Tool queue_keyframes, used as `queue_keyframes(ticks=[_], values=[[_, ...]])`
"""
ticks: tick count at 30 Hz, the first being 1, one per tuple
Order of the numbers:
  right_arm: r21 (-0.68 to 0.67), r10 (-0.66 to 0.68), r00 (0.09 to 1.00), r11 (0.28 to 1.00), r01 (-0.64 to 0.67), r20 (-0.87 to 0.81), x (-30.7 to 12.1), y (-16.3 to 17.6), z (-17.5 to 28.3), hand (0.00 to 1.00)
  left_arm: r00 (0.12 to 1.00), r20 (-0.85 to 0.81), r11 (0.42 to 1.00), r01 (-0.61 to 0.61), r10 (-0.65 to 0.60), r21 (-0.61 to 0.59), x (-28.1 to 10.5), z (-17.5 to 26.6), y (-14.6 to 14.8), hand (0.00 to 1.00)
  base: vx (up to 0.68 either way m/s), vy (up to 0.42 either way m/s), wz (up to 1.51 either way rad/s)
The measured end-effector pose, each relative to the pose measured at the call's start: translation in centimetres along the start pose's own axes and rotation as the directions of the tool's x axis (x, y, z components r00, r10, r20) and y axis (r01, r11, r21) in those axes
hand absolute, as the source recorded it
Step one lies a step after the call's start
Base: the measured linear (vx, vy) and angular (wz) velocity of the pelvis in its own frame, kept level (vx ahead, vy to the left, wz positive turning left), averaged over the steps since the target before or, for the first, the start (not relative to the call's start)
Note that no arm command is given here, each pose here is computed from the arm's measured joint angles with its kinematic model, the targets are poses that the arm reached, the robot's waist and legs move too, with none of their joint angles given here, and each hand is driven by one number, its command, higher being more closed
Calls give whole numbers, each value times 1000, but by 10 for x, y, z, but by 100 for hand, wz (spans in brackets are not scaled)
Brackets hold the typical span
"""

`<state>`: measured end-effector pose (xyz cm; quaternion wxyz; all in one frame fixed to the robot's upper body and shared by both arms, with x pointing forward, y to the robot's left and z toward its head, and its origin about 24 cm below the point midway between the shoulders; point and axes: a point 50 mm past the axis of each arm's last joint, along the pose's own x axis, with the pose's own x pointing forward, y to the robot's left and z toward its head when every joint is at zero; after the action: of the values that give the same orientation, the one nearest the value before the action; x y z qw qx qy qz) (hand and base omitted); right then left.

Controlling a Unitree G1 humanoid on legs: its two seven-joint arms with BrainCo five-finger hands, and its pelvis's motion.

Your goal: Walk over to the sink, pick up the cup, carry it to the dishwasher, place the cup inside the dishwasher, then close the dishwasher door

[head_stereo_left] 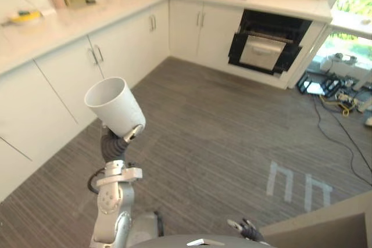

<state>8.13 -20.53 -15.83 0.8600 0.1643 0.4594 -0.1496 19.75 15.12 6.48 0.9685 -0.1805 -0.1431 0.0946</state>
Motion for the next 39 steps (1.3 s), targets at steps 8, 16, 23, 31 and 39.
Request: queue_keyframes(ticks=[8,16,23,31,39], values=[[98,-60,998,993,62,-22,-5,-3,-16,0,986,30,986,163,-161,-41,6,14,-22,100,270,120,-24],[162,-107,991,983,92,83,-14,-10,-16,0,951,23,944,309,-309,-114,17,6,-69,100,312,-65,28],[151,-137,986,981,122,93,-20,-26,-16,0,948,-43,943,308,-315,-128,11,-13,-68,100,647,-269,20],[60,-102,987,994,95,122,-19,-32,3,0,979,-38,969,194,-202,-153,4,-11,-60,100,591,-225,-18],[-11,60,956,998,-59,288,-6,11,47,0,998,22,992,66,-64,-105,-2,4,-25,100,567,40,-42]])
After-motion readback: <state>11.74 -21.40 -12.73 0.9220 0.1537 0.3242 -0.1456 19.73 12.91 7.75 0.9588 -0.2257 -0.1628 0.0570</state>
